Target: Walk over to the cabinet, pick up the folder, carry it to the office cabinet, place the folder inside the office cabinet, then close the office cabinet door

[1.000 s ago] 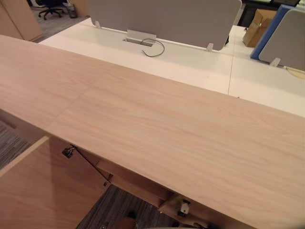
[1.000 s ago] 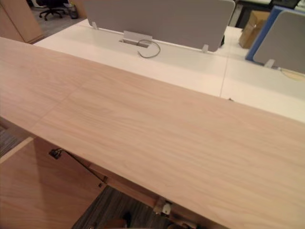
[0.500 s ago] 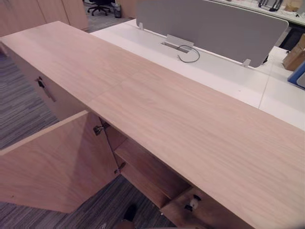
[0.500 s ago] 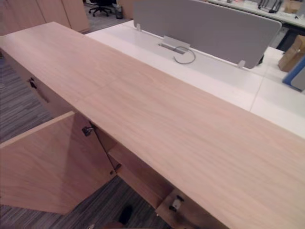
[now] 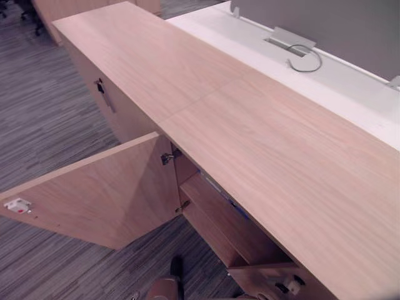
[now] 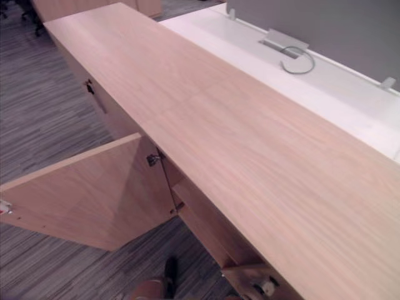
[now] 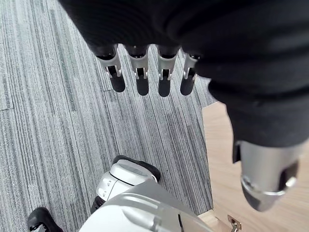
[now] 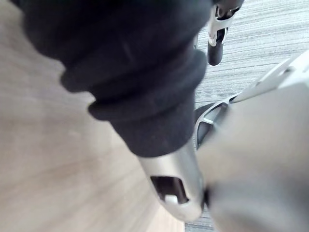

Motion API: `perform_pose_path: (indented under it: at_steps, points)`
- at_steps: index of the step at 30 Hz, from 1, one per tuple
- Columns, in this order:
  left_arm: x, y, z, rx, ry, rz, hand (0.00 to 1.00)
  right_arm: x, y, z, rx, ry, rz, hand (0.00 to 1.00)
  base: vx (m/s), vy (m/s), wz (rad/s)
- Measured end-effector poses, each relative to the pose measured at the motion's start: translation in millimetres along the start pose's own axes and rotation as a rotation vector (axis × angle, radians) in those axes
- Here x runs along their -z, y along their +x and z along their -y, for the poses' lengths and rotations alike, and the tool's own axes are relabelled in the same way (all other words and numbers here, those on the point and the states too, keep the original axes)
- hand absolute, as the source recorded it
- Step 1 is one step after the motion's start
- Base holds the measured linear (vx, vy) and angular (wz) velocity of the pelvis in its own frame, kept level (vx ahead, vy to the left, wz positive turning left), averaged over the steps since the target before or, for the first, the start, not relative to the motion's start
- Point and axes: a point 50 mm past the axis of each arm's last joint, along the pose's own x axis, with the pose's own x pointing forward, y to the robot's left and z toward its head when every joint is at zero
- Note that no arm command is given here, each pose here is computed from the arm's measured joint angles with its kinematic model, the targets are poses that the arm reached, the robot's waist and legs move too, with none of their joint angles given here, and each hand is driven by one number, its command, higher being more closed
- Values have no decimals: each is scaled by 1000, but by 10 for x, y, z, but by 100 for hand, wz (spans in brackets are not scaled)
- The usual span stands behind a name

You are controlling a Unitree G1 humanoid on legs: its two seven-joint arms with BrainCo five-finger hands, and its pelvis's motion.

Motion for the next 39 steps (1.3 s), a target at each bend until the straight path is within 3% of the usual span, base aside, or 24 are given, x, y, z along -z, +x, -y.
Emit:
perform_pose_path:
  at_steps: [8, 15, 34, 39]
  points:
    - [-141, 28, 115, 43, 66, 44, 0, 53, 6, 115, 40, 105, -41, 0, -1, 13, 60]
    - [-254, 44, 255, 70, 102, 85, 0, -465, 2, 45, 42, 86, 160, 0, -44, 79, -9]
    - [-24, 32, 78, 13, 97, -13, 0, -480, 29, -113, -8, 28, 134, 0, -20, -17, 3]
    - [-64, 41, 63, 23, 191, 0, 0, -508, 20, -149, -19, 50, 151, 0, -89, 48, -9]
